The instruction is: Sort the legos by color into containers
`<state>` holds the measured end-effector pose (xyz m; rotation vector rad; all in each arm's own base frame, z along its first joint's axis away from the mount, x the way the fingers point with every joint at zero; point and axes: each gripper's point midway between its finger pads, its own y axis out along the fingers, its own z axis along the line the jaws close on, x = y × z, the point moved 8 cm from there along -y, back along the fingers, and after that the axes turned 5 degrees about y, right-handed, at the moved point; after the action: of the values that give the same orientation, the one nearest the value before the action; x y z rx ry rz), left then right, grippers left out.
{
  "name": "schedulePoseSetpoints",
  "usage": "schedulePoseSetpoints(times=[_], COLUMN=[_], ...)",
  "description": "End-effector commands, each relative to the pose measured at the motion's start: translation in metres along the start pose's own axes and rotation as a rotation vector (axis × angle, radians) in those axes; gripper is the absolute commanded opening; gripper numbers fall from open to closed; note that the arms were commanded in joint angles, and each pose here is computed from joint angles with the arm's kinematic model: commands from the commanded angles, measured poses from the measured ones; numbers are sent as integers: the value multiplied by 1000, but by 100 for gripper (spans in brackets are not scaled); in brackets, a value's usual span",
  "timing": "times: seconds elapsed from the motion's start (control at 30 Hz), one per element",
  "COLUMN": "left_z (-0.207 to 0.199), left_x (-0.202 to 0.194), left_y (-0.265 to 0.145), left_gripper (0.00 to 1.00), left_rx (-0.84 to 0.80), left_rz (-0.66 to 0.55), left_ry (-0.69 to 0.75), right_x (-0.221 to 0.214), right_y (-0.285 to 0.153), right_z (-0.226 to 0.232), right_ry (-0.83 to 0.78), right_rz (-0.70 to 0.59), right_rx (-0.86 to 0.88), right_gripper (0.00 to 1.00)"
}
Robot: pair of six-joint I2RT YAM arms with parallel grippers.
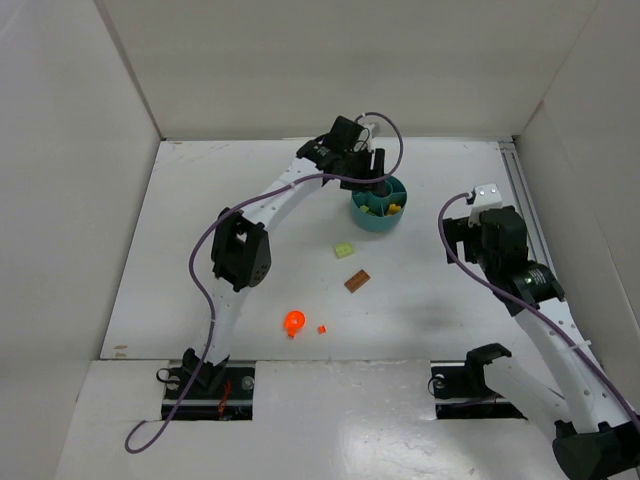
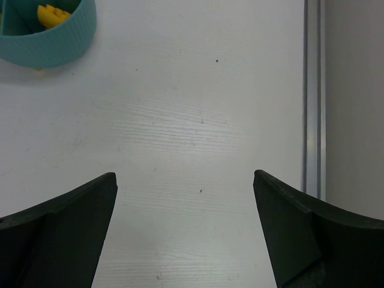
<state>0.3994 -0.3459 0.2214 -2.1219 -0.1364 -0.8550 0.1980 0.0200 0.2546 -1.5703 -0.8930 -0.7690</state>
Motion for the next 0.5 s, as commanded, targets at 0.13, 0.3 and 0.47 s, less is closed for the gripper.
schedulePoseSetpoints(times=[0.13,0.3,0.47], left_z=[-35,-14,25], left_x=[26,-46,-129], left_y=[-99,-161,-203], left_gripper=[84,100,100], left_rx=[0,164,413], left_rz=[-250,-387,-549], left_ry=[122,26,-266], right_x=[17,15,2], right_y=[7,15,26], right_z=[28,91,167], right_ry=[-100,-156,-127], right_rz=[-145,-118,-58], right_rx=[288,474,590], right_gripper=[96,96,96])
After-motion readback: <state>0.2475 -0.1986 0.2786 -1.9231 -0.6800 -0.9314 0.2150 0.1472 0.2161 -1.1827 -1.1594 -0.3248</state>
